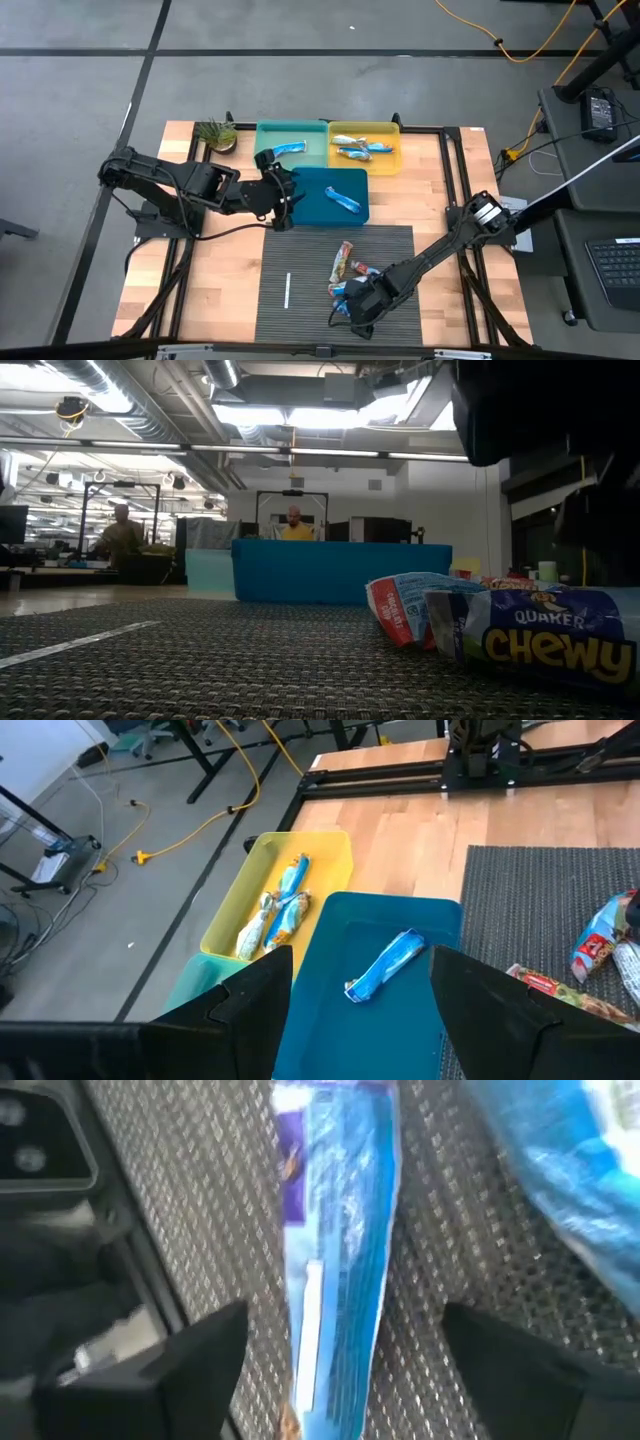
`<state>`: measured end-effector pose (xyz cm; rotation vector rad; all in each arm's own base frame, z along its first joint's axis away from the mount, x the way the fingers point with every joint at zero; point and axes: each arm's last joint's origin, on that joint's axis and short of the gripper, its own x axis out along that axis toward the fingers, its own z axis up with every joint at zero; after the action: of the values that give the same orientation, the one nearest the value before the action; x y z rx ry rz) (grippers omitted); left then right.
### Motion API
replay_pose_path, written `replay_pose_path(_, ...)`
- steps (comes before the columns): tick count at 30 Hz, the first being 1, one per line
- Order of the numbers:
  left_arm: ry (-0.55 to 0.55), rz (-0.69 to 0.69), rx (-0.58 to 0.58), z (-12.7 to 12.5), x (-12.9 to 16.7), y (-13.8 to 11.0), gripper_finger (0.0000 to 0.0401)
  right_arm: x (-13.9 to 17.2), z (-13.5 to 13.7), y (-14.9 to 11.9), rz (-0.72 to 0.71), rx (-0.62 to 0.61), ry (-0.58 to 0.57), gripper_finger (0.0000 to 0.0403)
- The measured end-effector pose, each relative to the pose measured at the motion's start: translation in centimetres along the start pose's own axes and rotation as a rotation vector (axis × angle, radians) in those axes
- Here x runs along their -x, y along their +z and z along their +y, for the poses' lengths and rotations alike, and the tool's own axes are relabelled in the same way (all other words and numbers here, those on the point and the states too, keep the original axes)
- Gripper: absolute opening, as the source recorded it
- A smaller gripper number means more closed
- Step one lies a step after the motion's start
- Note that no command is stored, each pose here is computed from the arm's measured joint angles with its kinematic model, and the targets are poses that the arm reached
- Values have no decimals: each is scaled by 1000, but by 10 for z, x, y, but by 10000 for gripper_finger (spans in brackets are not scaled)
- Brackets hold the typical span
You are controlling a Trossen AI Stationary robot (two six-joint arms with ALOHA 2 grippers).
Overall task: Pick and place Granola Bars by type
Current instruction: Put the blue granola bar into the blue bin
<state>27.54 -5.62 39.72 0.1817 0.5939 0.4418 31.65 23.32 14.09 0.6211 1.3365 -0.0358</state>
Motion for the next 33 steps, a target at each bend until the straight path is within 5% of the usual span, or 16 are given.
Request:
replay_pose_path(8, 3, 0, 0, 0, 0, 0, 228, 0, -2, 0, -47, -79, -43, 304)
replay_pose_path(23, 7, -1, -3, 0, 0, 0, 228, -2, -5, -2, 11, -90, -41, 122)
replay_pose_path(33, 34, -5, -3, 1, 0, 0, 228, 10, 7, -1, 113, -26, -27, 40)
